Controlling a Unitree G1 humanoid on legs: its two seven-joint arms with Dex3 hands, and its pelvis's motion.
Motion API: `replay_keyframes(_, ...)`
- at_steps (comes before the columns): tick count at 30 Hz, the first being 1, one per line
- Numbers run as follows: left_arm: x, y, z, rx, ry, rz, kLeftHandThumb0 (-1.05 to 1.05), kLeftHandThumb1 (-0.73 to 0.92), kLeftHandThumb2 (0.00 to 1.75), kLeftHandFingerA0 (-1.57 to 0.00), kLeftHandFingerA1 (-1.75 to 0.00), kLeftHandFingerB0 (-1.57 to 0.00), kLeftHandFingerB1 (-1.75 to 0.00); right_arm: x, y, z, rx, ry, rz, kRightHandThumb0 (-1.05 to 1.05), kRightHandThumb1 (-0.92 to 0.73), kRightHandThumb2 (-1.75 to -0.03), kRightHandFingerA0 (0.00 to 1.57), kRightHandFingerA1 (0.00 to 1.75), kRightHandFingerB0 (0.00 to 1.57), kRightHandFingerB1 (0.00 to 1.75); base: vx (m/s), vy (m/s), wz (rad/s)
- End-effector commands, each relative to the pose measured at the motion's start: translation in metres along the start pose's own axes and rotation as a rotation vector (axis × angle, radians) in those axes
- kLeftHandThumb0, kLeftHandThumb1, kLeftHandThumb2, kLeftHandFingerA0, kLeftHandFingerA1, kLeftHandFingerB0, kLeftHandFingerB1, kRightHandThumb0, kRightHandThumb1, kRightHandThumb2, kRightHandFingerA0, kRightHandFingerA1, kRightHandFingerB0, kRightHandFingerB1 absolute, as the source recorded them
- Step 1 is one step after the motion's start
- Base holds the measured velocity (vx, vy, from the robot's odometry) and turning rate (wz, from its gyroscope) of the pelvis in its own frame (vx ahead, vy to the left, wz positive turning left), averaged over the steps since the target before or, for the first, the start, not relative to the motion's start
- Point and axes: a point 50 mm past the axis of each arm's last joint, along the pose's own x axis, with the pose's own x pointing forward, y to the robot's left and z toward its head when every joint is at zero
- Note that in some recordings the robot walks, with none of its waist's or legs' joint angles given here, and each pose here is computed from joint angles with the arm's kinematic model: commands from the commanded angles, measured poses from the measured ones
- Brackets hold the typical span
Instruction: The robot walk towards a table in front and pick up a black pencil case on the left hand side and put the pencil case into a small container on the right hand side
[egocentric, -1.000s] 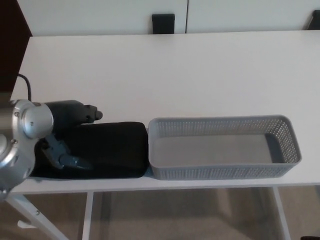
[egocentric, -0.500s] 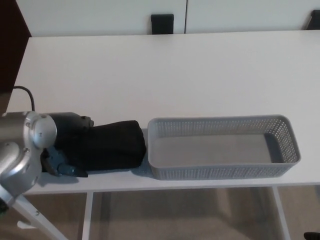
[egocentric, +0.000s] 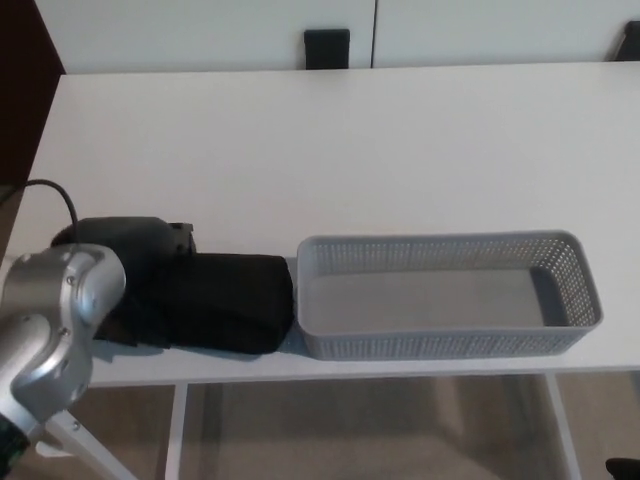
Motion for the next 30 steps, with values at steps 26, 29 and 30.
replay_keyframes(26, -0.045, 0.056, -0.083, 0.022, -0.059, 0.475, -0.09, 0.62, 0.54, -0.63, -1.75, -0.45, -1.56, 0.008, -0.014, 0.012, -0.019, -0.008, -0.009, -0.42, -0.59, -0.58, 0.75, 0.59, 0.63, 0.42, 0.00, 0.000, 0.00)
replay_keyframes(29, -0.050, 0.059, -0.094, 0.040, -0.037, 0.476, -0.10, 0.62, 0.51, -0.62, -1.75, -0.48, -1.52, 0.008, -0.014, 0.011, -0.021, 0.002, -0.015, -0.42, -0.59, -0.58, 0.76, 0.57, 0.64, 0.41, 0.00, 0.000, 0.00)
replay_keyframes(30, -0.050, 0.059, -0.094, 0.040, -0.039, 0.476, -0.10, 0.62, 0.51, -0.62, -1.75, -0.48, -1.52, 0.008, -0.014, 0.011, -0.021, 0.003, -0.015, -0.42, -0.59, -0.58, 0.76, 0.57, 0.64, 0.41, 0.00, 0.000, 0.00)
